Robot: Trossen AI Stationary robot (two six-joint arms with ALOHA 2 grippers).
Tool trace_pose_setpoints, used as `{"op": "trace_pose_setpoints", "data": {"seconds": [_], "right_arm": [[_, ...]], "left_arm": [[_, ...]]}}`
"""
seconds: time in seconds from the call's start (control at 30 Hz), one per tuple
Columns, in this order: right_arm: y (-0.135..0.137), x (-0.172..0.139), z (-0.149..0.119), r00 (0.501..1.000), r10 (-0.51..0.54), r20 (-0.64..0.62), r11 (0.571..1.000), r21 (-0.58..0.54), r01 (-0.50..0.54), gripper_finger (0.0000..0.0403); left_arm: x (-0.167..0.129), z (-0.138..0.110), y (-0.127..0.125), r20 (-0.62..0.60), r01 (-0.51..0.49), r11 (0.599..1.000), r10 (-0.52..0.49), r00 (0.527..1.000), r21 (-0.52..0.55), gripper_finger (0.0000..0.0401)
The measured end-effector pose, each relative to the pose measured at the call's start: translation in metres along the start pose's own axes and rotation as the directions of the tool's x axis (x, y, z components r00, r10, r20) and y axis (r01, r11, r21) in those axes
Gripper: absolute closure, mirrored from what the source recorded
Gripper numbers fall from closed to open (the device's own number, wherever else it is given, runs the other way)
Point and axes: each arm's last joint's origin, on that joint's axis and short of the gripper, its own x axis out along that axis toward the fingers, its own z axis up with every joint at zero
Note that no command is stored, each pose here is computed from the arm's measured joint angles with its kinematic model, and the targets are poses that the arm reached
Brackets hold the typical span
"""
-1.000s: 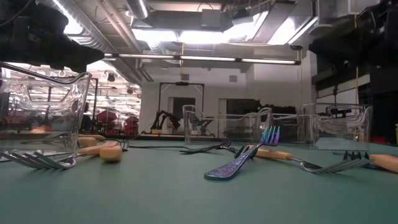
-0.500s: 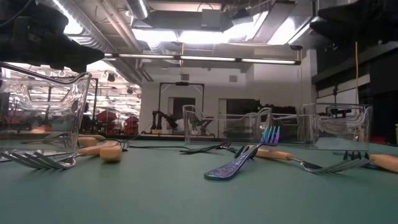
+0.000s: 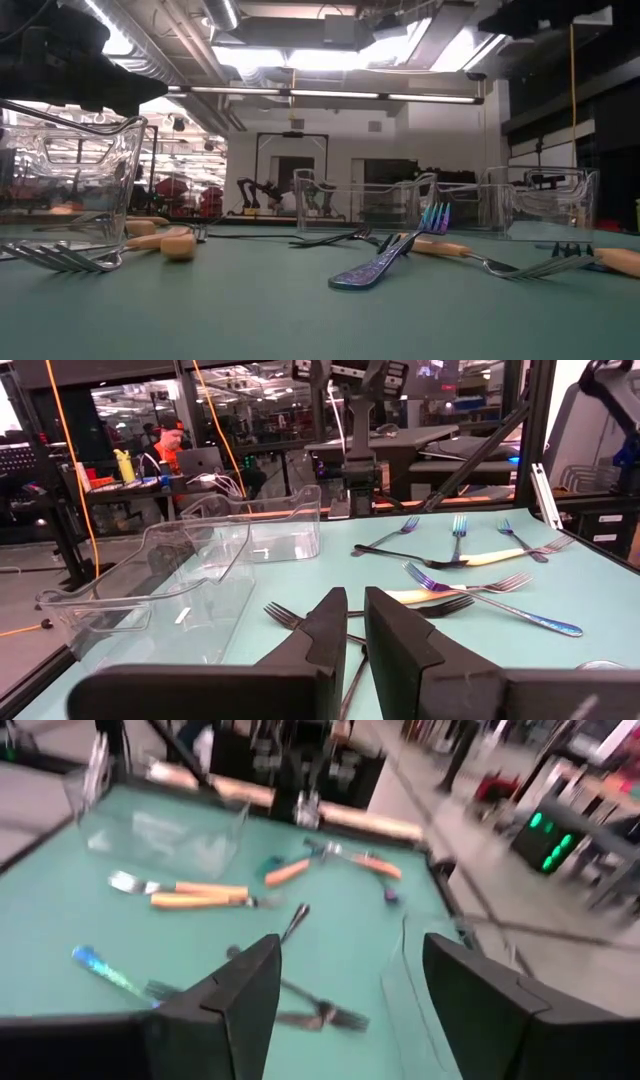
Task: Sort silverware by color (type)
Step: Put the black fork into the top left transparent bin
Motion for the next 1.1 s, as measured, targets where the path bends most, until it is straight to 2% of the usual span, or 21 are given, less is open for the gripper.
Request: {"op": "trace_pose_setpoints", "data": {"seconds": [0.27,0.53,0.73,0.93,1.1], "right_arm": [[-0.006,0.023,0.028,0.98,0.107,-0.169,0.994,0.016,-0.105,0.0168],[-0.008,0.057,0.036,0.917,0.196,-0.349,0.981,0.056,-0.188,0.0168],[-0.002,0.081,0.029,0.818,0.324,-0.476,0.946,0.132,-0.297,0.0168],[0.03,0.104,0.021,0.701,0.424,-0.574,0.894,0.14,-0.426,0.0168],[0.059,0.116,0.008,0.58,0.393,-0.713,0.875,0.095,-0.476,0.0168]], "left_arm": [[0.0,0.0,0.0,0.0,0.0,1.0,0.0,1.0,0.0,0.0368],[0.0,0.0,0.0,-0.001,0.0,1.0,0.0,1.0,0.0,0.0368],[0.0,0.0,0.0,-0.001,0.0,1.0,0.0,1.0,0.0,0.0368],[0.0,0.0,0.0,-0.003,0.0,1.0,0.0,1.0,0.0,0.0368],[0.0,0.0,0.0,-0.002,0.001,1.0,-0.001,1.0,0.0,0.0368]]}}
